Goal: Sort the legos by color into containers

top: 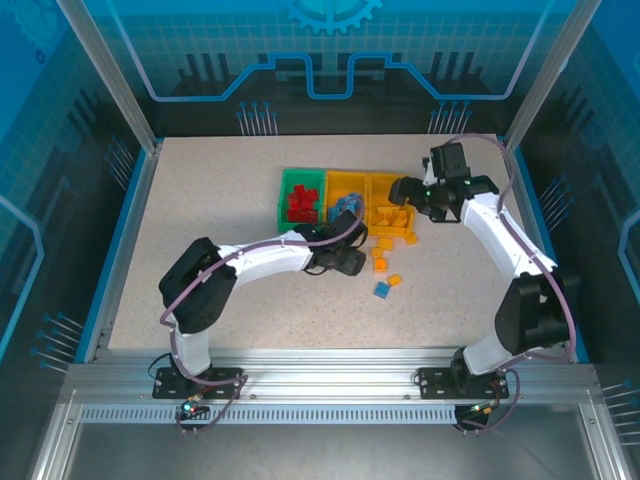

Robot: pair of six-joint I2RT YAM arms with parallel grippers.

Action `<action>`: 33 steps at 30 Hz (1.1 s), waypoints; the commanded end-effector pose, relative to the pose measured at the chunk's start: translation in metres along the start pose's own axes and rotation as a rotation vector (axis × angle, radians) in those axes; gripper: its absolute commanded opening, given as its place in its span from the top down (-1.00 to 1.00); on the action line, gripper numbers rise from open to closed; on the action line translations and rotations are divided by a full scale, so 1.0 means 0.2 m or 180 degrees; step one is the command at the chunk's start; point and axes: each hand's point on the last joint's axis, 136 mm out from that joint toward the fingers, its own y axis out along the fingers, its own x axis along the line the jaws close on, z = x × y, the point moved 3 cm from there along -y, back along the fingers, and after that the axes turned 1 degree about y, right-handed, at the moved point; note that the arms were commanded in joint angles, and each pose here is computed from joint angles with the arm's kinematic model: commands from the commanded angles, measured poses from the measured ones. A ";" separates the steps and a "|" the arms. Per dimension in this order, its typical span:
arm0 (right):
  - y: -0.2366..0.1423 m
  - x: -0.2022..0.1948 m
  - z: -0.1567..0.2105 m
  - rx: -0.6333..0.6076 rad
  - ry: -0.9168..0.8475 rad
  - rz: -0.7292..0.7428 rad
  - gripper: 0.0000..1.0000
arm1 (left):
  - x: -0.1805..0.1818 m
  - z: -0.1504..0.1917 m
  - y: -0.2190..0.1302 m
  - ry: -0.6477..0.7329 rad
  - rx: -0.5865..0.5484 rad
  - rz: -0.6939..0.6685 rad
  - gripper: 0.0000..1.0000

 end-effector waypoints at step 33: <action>0.30 -0.06 0.99 0.1223 0.0168 0.0650 -0.49 | 0.41 -0.59 -0.15 -0.1045 -0.0636 0.0154 -0.98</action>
